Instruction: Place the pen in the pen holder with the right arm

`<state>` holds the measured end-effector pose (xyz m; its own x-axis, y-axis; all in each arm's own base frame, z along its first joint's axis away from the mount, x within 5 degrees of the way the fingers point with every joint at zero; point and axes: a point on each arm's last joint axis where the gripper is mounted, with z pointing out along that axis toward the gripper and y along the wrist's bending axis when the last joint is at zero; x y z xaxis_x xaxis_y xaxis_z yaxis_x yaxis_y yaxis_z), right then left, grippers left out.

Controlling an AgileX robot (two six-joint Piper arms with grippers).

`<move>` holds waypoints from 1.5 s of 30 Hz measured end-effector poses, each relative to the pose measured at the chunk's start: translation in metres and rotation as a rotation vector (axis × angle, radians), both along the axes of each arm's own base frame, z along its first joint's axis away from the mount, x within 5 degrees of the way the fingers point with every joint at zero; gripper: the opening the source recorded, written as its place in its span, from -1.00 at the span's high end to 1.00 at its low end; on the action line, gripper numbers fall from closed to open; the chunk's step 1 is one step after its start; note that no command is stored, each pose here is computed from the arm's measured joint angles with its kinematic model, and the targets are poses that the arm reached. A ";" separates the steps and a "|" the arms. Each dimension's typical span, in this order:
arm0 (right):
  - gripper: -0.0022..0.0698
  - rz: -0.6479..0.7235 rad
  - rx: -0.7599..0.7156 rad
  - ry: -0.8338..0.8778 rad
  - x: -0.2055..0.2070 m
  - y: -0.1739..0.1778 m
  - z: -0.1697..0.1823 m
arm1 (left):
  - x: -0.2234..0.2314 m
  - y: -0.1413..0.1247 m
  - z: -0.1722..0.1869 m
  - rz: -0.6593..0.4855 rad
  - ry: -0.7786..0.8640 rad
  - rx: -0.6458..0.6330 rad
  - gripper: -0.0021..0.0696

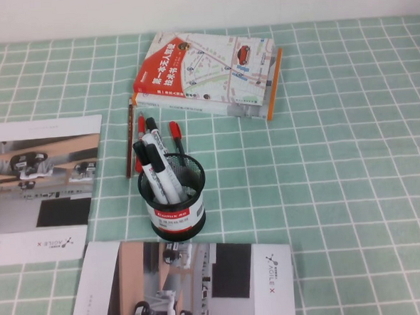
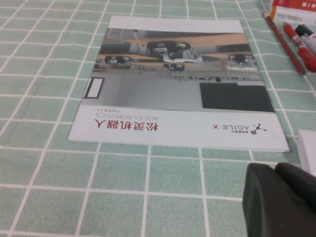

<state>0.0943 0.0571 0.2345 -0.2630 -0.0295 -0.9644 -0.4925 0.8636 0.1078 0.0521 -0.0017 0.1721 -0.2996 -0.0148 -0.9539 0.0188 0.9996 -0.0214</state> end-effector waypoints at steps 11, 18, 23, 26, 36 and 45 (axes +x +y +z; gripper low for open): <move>0.99 -0.347 0.079 -0.196 -0.026 -0.042 -0.024 | 0.000 0.000 0.000 0.000 0.000 0.000 0.95; 0.99 -0.353 0.091 -0.295 -0.037 -0.044 -0.029 | 0.000 0.000 0.000 0.000 0.000 0.000 0.95; 0.99 -0.349 0.097 -0.321 -0.039 -0.044 -0.028 | 0.000 0.000 0.000 0.000 0.000 0.000 0.95; 0.99 -0.344 0.094 -0.324 -0.039 -0.044 -0.028 | 0.000 0.000 0.000 0.000 0.000 0.000 0.95; 0.99 -0.349 0.100 -0.338 -0.039 -0.044 -0.026 | 0.000 0.000 0.000 0.000 0.000 0.000 0.95; 0.99 -0.412 0.021 -0.140 -0.038 -0.050 -0.046 | 0.000 0.000 0.000 0.000 0.000 0.000 0.95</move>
<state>0.0560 0.0068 0.1890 -0.1156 0.0708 -0.9908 -0.1184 0.9894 0.0845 0.0521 -0.0017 0.1721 -0.2996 -0.0148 -0.9539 0.0188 0.9996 -0.0214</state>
